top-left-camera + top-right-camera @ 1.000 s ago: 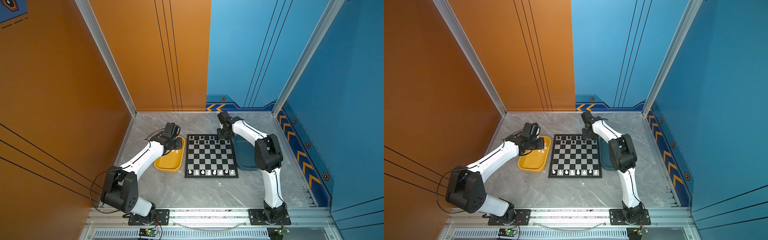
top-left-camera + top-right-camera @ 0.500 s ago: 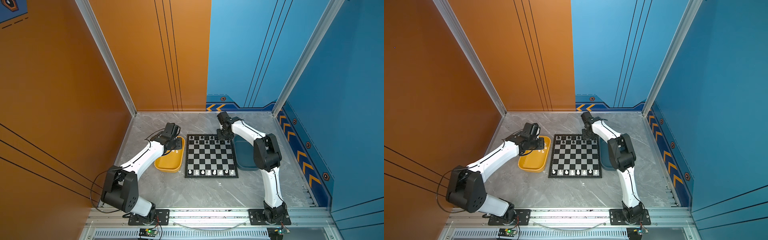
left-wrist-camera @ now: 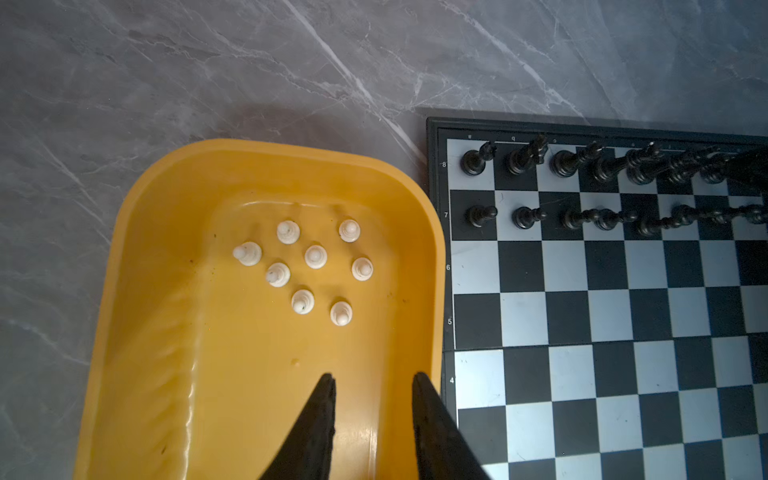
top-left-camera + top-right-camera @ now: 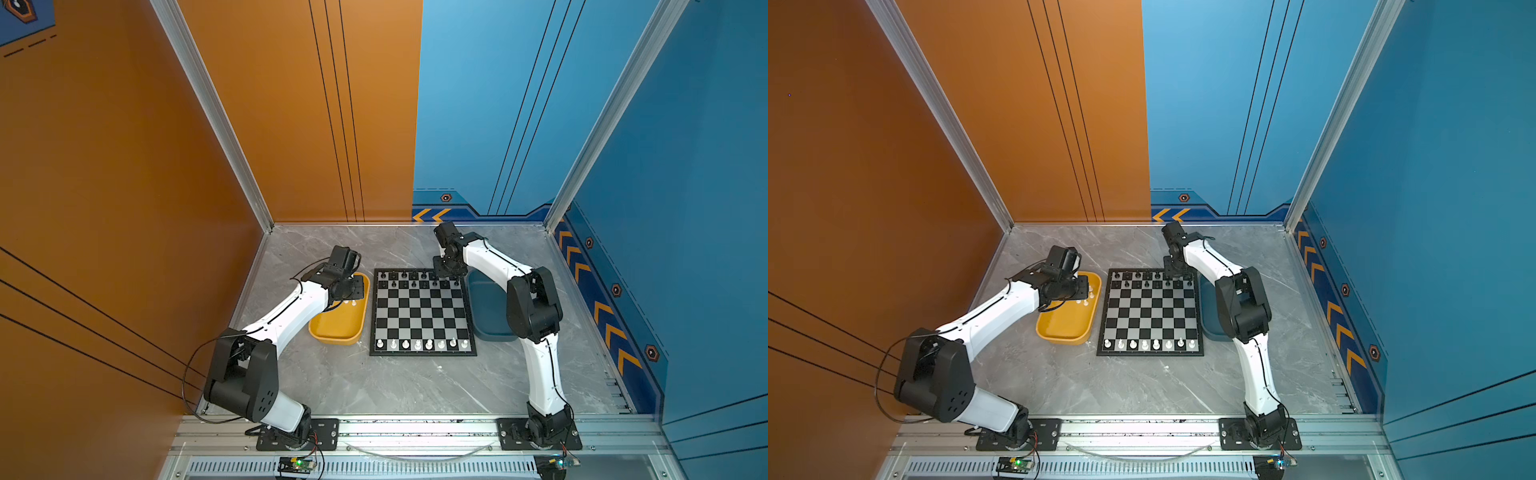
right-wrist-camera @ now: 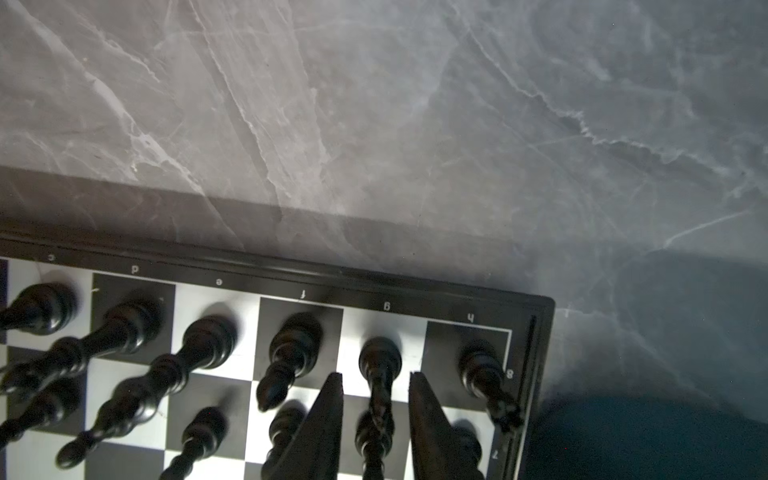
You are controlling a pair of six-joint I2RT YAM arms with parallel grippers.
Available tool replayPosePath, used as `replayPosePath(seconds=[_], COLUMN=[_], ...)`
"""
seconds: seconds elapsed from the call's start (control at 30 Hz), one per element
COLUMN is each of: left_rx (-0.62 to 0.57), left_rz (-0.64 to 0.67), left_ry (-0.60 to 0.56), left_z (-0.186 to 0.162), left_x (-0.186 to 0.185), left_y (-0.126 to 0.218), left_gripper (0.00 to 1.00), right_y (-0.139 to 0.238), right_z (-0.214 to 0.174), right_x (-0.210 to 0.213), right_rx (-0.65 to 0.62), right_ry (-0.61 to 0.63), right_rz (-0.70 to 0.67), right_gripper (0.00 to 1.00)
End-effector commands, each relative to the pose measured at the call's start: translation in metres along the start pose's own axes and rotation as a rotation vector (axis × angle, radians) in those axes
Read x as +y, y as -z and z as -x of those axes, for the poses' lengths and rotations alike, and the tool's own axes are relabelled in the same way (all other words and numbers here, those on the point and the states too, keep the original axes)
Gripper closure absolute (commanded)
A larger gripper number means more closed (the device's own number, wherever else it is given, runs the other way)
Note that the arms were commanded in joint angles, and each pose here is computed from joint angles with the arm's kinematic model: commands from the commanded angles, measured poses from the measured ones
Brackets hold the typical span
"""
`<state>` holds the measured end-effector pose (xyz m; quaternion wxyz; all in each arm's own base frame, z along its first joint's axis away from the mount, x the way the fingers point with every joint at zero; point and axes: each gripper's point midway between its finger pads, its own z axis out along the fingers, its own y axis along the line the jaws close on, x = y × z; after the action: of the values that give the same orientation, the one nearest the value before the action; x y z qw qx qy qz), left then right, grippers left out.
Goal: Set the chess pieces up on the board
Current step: 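Lower the black piece onto the square and open the right gripper, then raise the right gripper up and away from the board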
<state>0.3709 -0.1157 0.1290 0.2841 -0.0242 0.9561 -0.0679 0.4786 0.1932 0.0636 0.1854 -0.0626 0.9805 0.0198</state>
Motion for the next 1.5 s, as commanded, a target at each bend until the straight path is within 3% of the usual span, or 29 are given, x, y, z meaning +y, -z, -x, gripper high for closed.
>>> replayPosePath(seconds=[0.0, 0.3, 0.5, 0.7, 0.93, 1.1, 1.47], left_rx=[0.019, 0.009, -0.005, -0.044, -0.073, -0.069, -0.007], left_rz=[-0.009, -0.012, -0.018, -0.031, -0.013, 0.033, 0.121], left_ry=[-0.005, -0.004, -0.002, 0.007, 0.015, 0.003, -0.033], left_z=[-0.004, -0.002, 0.002, 0.004, 0.007, 0.009, 0.004], left_x=[0.001, 0.001, -0.001, -0.003, -0.001, 0.005, 0.015], left_y=[-0.004, -0.001, 0.006, 0.022, 0.031, 0.033, 0.012], left_gripper=[0.66, 0.66, 0.67, 0.67, 0.66, 0.59, 0.49], right_y=[0.000, 0.039, 0.092, 0.136, 0.212, 0.255, 0.239], right_z=[0.000, 0.019, 0.032, 0.027, 0.036, 0.030, -0.019], right_x=[-0.002, -0.003, -0.011, -0.015, -0.045, -0.068, -0.084], right_rx=[0.014, -0.069, -0.176, -0.304, -0.583, -0.809, -0.985], right_ry=[-0.009, -0.017, -0.023, -0.060, -0.233, -0.372, -0.528], right_rz=[0.001, 0.013, 0.004, 0.083, 0.194, 0.285, 0.420], right_gripper=[0.68, 0.60, 0.57, 0.55, 0.45, 0.31, 0.19])
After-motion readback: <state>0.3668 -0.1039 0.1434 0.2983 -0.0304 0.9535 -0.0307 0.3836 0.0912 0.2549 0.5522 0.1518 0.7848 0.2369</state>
